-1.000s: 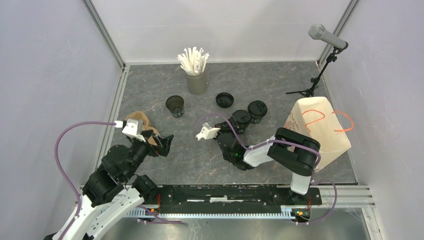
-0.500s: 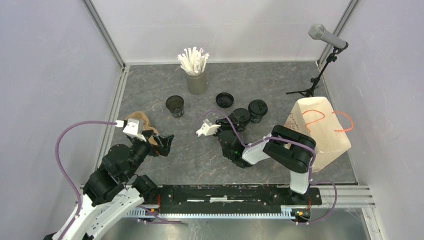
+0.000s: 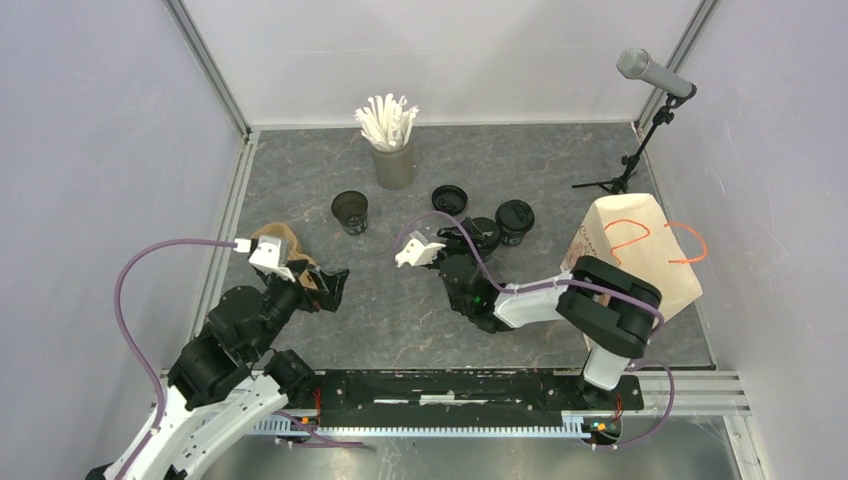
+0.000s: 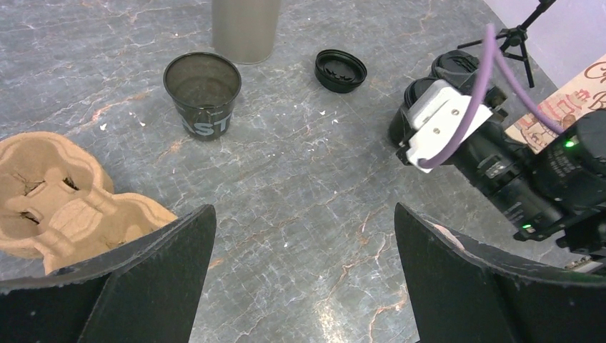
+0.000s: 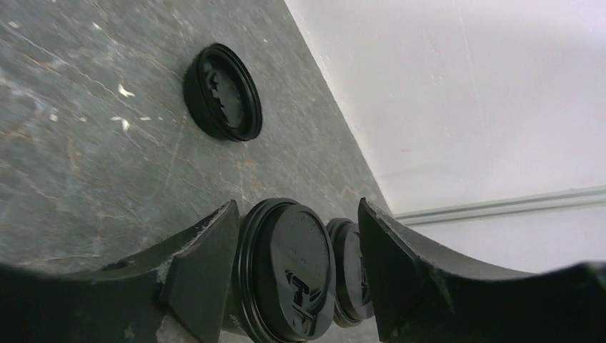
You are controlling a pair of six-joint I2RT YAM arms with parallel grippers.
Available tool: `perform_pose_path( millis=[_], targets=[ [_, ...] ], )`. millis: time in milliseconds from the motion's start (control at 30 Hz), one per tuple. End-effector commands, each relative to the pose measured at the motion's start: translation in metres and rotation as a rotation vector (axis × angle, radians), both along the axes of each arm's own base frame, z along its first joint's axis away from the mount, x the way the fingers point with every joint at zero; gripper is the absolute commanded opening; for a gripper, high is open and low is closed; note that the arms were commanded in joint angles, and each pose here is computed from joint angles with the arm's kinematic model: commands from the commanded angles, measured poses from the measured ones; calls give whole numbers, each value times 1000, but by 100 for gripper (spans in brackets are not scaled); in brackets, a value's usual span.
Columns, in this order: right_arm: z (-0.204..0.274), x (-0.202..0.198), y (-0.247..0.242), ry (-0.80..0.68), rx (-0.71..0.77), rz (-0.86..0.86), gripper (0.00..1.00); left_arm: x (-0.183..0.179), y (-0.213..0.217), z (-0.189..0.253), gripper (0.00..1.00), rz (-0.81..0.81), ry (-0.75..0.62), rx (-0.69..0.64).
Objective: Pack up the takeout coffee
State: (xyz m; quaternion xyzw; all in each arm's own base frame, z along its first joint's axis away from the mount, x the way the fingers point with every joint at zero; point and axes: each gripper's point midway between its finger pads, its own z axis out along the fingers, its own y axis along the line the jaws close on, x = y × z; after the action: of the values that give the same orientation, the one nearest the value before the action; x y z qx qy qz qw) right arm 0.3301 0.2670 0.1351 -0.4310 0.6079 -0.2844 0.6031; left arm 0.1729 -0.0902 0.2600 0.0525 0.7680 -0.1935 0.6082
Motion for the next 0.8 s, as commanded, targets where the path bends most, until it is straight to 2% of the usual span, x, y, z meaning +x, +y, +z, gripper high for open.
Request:
perform_pose_path(
  millis=[0,200,300,367,533,600,767],
  targets=[
    [24,-6,20,50,154,75,70,5,0,-4,100,17,16,30],
    [45,-27,30,167,359,168,77,11,3,-14,100,56,56,64],
    [69,-45,22,205,514,214,86,14,4,-19,100,76,71,75],
    [88,-58,17,227,600,259,98,17,6,-21,100,99,81,80],
    [117,-92,11,323,680,391,98,21,13,-35,100,200,175,69],
    [124,-100,3,319,694,420,98,20,18,-40,100,243,220,79],
    [141,-110,-11,315,769,435,98,10,12,-34,100,200,253,39]
  ],
)
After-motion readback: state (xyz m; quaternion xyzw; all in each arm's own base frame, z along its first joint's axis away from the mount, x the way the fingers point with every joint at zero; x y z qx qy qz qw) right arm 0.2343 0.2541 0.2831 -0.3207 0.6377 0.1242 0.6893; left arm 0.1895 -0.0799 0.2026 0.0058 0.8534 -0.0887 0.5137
